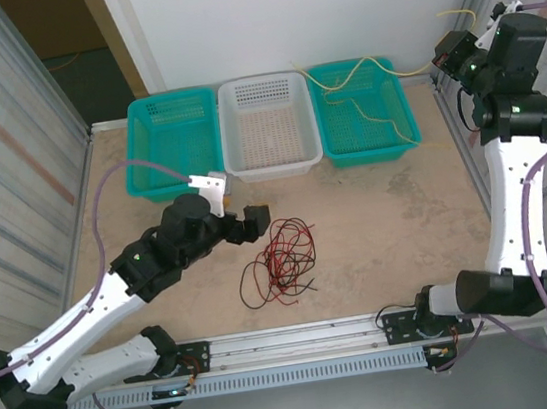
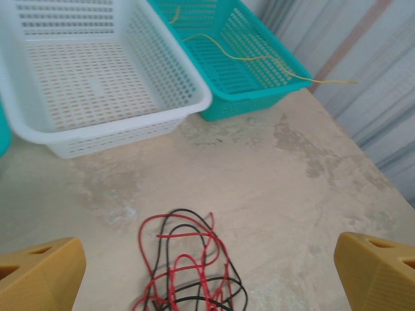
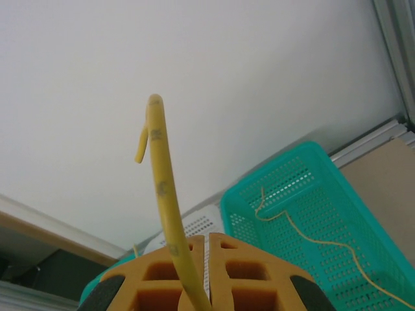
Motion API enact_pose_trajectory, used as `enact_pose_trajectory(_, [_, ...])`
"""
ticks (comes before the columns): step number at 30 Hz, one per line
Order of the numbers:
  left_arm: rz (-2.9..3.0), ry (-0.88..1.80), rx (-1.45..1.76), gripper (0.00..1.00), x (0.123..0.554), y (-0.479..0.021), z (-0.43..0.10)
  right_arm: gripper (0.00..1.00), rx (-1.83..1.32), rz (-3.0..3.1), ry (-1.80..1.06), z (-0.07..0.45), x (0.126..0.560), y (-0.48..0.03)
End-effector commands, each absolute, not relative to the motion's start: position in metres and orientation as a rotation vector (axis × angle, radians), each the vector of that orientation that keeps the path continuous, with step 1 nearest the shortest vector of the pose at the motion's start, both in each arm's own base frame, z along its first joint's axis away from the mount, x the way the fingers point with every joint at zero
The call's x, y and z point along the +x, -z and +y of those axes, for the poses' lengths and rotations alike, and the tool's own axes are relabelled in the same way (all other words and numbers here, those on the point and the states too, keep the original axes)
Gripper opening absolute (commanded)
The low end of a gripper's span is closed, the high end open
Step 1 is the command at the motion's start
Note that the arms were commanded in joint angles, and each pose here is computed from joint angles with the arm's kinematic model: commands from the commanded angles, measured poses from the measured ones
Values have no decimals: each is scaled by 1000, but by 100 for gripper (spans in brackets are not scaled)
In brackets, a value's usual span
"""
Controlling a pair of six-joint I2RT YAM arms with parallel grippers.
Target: Untangle the cables
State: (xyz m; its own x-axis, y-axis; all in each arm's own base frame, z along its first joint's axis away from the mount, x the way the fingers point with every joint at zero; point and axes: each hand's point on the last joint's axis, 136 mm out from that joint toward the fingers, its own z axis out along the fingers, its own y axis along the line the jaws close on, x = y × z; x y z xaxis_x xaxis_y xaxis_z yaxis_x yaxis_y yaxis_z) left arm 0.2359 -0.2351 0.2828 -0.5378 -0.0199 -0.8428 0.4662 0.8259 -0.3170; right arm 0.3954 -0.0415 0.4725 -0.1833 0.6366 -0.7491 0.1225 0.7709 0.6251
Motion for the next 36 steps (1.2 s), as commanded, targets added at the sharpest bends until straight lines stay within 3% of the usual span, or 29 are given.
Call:
enact_pose_trajectory(1, [2145, 601, 230, 99, 242, -259, -214, 0, 625, 1665, -448, -58, 413, -477])
enact_pose_trajectory(9, [2193, 702, 136, 99, 248, -240, -206, 0, 715, 1669, -368, -84, 469, -426])
enact_pose_trajectory(16, [2285, 682, 133, 99, 255, -213, -212, 0, 743, 1744, -433, -71, 523, -365])
enact_pose_trajectory(19, [2342, 652, 132, 98, 257, -198, -214, 16, 753, 1837, -443, -55, 531, -329])
enact_pose_trajectory(23, [2406, 640, 124, 96, 257, -184, -217, 34, 733, 1966, -452, -28, 519, -286])
enact_pose_trajectory(29, [2473, 655, 97, 93, 250, -174, -217, 60, 684, 2162, -406, -1, 468, -246])
enact_pose_trajectory(33, [2517, 610, 84, 92, 243, -169, -208, 63, 641, 2222, -375, 8, 428, -247])
enact_pose_trajectory(36, [2541, 569, 43, 87, 237, -161, -198, 62, 506, 2295, -427, 42, 399, -250])
